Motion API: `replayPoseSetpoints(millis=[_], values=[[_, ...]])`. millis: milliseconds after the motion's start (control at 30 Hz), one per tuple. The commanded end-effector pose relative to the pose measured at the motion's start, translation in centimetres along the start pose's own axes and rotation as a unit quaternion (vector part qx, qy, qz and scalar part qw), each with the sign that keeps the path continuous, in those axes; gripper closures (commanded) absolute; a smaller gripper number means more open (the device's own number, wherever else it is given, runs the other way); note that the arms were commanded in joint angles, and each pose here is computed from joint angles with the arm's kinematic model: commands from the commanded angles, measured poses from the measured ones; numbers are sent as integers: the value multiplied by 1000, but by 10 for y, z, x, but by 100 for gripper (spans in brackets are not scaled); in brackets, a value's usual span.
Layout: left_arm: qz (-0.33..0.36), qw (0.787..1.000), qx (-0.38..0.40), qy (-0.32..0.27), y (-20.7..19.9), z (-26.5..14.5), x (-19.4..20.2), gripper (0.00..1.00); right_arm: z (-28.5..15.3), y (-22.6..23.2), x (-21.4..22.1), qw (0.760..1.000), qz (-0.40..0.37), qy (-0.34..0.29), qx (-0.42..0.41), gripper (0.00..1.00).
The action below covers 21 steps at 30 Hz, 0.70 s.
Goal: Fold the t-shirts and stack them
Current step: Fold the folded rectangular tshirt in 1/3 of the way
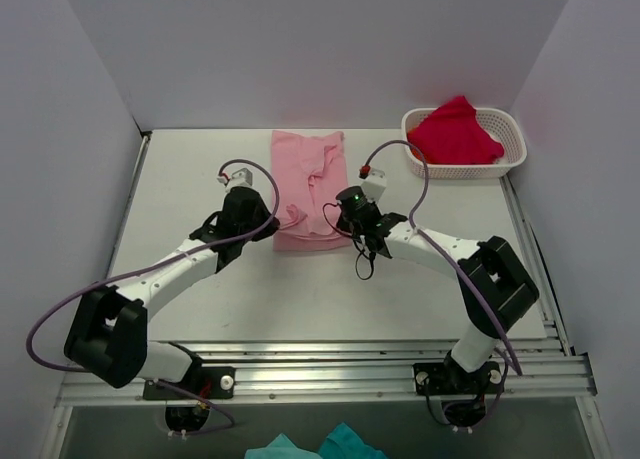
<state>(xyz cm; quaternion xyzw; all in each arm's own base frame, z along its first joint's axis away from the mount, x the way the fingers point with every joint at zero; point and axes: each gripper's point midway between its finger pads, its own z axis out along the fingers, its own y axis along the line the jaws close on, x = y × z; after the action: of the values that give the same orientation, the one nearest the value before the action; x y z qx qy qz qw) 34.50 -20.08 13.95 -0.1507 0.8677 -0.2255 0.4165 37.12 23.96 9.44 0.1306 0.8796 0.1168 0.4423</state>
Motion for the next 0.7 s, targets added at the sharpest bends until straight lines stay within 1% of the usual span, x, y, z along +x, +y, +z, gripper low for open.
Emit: replayPoseSetpoints(millis=[0, 33, 67, 100, 133, 167, 200, 233, 267, 300, 333, 367, 400, 433, 500, 533, 600, 633, 667], values=[[2, 998, 47, -28, -28, 13, -42, 98, 20, 8, -30, 1000, 14, -16, -7, 100], [1, 999, 37, -18, -22, 25, -39, 98, 26, 11, -32, 1000, 20, -9, -16, 100], [-4, 999, 41, -22, -24, 31, -53, 98, 42, 8, -26, 1000, 20, 2, -10, 100], [-2, 999, 36, -14, -19, 49, -51, 97, 53, 12, -50, 999, 31, -9, -13, 100], [-1, 999, 38, -16, -20, 58, -59, 95, 64, 17, -52, 999, 33, 4, -22, 93], [-1, 999, 31, -13, -16, 71, -65, 88, 90, 6, -34, 999, 22, 37, -5, 46], [-4, 998, 51, -34, -27, 79, -102, 60, 104, 20, -82, 999, 41, 10, -18, 22], [-9, 999, 24, 19, -5, 113, -84, 42, 116, 25, -87, 998, 44, 29, -31, 2], [-12, 999, 32, 27, -4, 129, -94, 24, 142, 17, -75, 997, 41, 55, -19, 0], [-22, 997, 69, 31, -13, 157, -123, 3, 154, 10, -96, 997, 56, 47, -11, 0], [-28, 996, 76, 43, -14, 166, -133, 6, 153, 29, -143, 997, 72, 12, -25, 0], [-19, 995, 83, 49, -18, 174, -143, 6, 165, 20, -138, 997, 73, 28, -6, 0], [-11, 995, 96, 22, -33, 182, -180, 6, 163, 26, -156, 997, 79, 18, -12, 0], [-9, 996, 77, 39, -29, 181, -182, 6, 154, 39, -186, 996, 84, -10, -27, 0], [-1, 997, 79, 27, -34, 178, -202, 6, 134, 45, -210, 996, 82, -36, -28, 0], [1, 996, 93, 10, -43, 166, -223, 6, 114, 50, -224, 995, 80, -53, -35, 0], [17, 994, 105, -9, -54, 148, -241, 6, 96, 52, -229, 994, 74, -69, -43, 0], [22, 994, 106, -13, -54, 143, -245, 6, 96, 48, -207, 995, 65, -58, -42, 0], [31, 994, 106, -16, -54, 137, -246, 6, 72, 54, -217, 993, 68, -76, -58, 0]])
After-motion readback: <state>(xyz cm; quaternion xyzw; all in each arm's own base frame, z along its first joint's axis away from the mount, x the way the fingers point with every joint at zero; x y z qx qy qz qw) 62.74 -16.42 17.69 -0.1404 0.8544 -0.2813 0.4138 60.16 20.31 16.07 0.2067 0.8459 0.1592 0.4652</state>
